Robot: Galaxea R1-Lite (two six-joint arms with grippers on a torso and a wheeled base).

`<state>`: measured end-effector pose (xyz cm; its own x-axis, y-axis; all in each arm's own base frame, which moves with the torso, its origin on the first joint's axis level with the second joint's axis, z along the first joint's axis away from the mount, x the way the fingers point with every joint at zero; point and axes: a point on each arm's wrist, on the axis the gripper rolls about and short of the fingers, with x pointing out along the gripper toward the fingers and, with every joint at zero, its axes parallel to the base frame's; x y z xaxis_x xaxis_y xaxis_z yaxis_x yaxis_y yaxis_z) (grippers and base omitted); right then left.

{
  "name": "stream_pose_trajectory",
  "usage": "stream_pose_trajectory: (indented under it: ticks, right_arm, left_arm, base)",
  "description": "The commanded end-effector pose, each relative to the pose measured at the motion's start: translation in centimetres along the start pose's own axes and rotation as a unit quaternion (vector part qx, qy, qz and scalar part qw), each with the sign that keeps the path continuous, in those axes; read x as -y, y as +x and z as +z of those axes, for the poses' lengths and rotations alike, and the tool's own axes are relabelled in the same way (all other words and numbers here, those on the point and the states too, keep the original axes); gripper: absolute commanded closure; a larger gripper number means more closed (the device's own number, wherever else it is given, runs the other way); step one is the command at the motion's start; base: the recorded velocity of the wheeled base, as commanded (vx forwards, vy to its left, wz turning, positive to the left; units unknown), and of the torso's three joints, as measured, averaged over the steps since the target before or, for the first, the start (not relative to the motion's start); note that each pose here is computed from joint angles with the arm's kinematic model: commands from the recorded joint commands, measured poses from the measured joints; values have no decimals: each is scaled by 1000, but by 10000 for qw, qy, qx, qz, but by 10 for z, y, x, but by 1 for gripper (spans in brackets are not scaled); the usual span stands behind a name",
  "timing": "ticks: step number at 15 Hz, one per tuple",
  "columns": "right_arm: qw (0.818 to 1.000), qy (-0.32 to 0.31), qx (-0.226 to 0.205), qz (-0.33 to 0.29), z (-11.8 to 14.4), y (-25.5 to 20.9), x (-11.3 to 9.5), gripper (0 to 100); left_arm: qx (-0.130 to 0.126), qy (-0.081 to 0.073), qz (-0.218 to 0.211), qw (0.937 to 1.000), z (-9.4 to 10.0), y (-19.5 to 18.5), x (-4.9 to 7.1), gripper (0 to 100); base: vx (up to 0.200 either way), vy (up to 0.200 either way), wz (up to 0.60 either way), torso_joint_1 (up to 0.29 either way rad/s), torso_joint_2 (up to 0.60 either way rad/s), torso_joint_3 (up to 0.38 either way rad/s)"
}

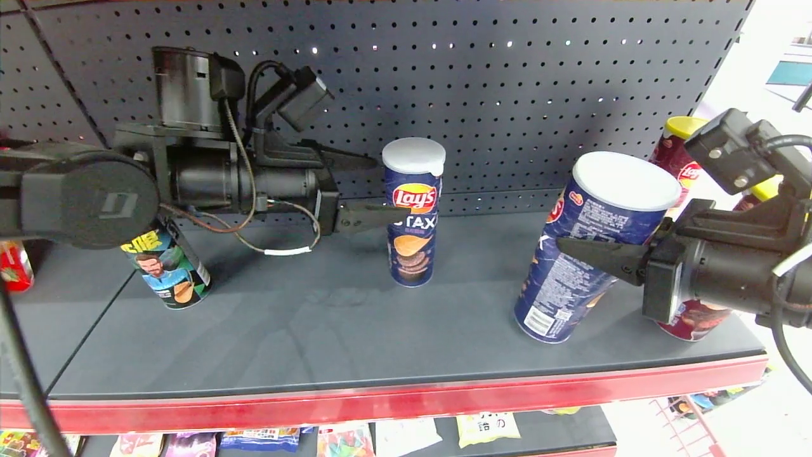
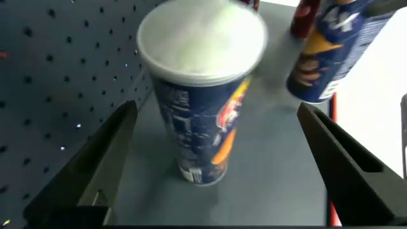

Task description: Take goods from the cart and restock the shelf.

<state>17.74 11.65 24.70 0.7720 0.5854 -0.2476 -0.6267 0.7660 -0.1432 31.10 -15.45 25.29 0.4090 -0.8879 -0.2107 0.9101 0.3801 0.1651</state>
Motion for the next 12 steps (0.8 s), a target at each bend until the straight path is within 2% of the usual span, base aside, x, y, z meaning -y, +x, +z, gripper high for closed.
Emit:
stream_pose_trajectory:
  ticks: [1, 6, 12]
  right_arm:
    - [10000, -2, 5, 4, 0, 0, 0, 100]
    - [10000, 0, -12, -1, -1, 0, 0, 100]
    - [10000, 19, -30, -73, -2, 0, 3, 100]
  left_arm:
    - [-128, -112, -72, 9998, -14, 17, -8, 0]
    - [13, 10, -75, 10000, -13, 34, -18, 0]
    - [-2, -48, -160, 9999, -17, 44, -20, 0]
  base:
    - [0, 0, 0, 0, 0, 0]
    - [0, 0, 0, 0, 0, 0]
    - [0, 0, 0, 0, 0, 0]
